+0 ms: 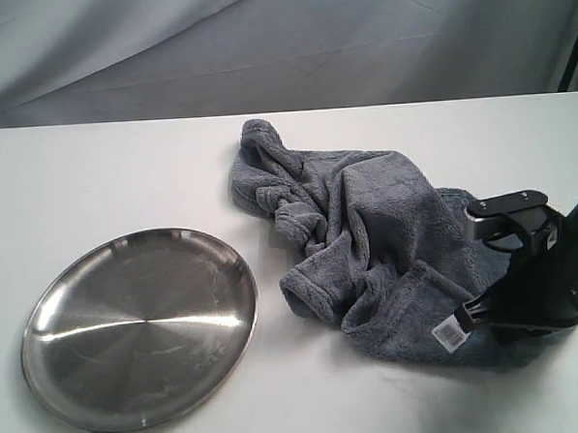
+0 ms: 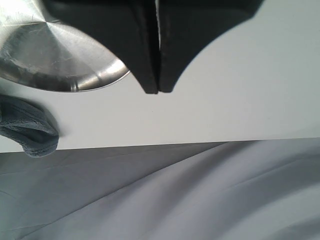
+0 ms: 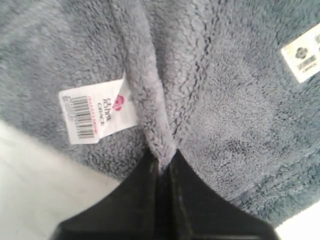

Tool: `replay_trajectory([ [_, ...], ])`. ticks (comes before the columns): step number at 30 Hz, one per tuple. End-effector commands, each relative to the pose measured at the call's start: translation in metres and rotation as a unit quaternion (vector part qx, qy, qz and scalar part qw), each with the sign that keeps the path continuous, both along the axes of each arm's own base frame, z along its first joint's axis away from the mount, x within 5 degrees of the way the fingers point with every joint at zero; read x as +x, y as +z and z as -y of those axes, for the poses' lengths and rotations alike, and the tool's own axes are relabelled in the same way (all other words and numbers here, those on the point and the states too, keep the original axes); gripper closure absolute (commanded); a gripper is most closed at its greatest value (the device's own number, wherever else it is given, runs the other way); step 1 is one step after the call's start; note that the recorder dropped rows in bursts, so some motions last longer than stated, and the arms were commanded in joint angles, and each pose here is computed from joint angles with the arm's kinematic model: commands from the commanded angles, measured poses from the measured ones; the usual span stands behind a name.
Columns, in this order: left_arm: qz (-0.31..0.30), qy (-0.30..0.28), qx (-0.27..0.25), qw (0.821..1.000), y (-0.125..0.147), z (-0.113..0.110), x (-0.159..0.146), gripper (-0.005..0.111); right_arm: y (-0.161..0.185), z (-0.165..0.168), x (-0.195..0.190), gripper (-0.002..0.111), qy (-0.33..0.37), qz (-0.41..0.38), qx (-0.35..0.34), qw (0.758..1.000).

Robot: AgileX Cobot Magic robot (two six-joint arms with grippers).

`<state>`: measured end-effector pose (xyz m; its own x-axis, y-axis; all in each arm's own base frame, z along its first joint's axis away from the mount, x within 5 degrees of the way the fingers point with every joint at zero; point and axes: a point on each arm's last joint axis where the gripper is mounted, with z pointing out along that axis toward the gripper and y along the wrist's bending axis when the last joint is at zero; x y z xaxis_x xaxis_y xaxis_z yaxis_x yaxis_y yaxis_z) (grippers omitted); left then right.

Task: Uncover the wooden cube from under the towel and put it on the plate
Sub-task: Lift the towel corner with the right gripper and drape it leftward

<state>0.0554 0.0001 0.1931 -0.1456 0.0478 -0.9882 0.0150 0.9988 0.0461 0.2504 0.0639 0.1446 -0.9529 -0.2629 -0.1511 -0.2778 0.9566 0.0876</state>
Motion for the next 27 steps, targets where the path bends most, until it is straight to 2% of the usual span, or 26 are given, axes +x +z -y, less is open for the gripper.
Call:
replay_trajectory([
  [1,0.003,-0.002,-0.002,1.000,-0.001,0.000,0.000,0.107,0.046,-0.001,0.006,0.108,0.001,0.063,0.022,0.998],
  [5,0.003,-0.002,-0.002,1.000,-0.001,0.000,0.000,0.107,0.097,-0.005,0.015,0.108,0.001,0.139,0.046,0.989],
  [6,0.003,-0.002,-0.002,1.000,-0.001,0.000,0.000,0.107,0.122,-0.006,0.021,0.108,0.001,0.181,0.055,0.982],
  [9,0.003,-0.002,-0.002,1.000,-0.001,0.000,0.000,0.107,0.160,-0.010,0.036,0.108,0.001,0.241,0.072,0.968],
  [12,0.003,-0.002,-0.002,1.000,-0.001,0.000,0.000,0.107,0.202,-0.015,0.059,0.108,-0.003,0.310,0.092,0.946],
  [15,0.003,-0.002,-0.002,1.000,-0.001,0.000,0.000,0.107,0.228,-0.022,0.090,0.108,-0.003,0.351,0.104,0.931],
  [19,0.003,-0.002,-0.002,1.000,-0.001,0.000,0.000,0.107,0.244,-0.031,0.132,0.108,-0.002,0.384,0.111,0.917],
  [23,0.003,-0.002,-0.002,1.000,-0.001,0.000,0.000,0.107,0.245,-0.038,0.172,0.108,-0.013,0.407,0.119,0.906],
  [27,0.003,-0.002,-0.002,1.000,-0.001,0.000,0.000,0.107,0.242,-0.041,0.195,0.108,-0.023,0.420,0.115,0.900],
])
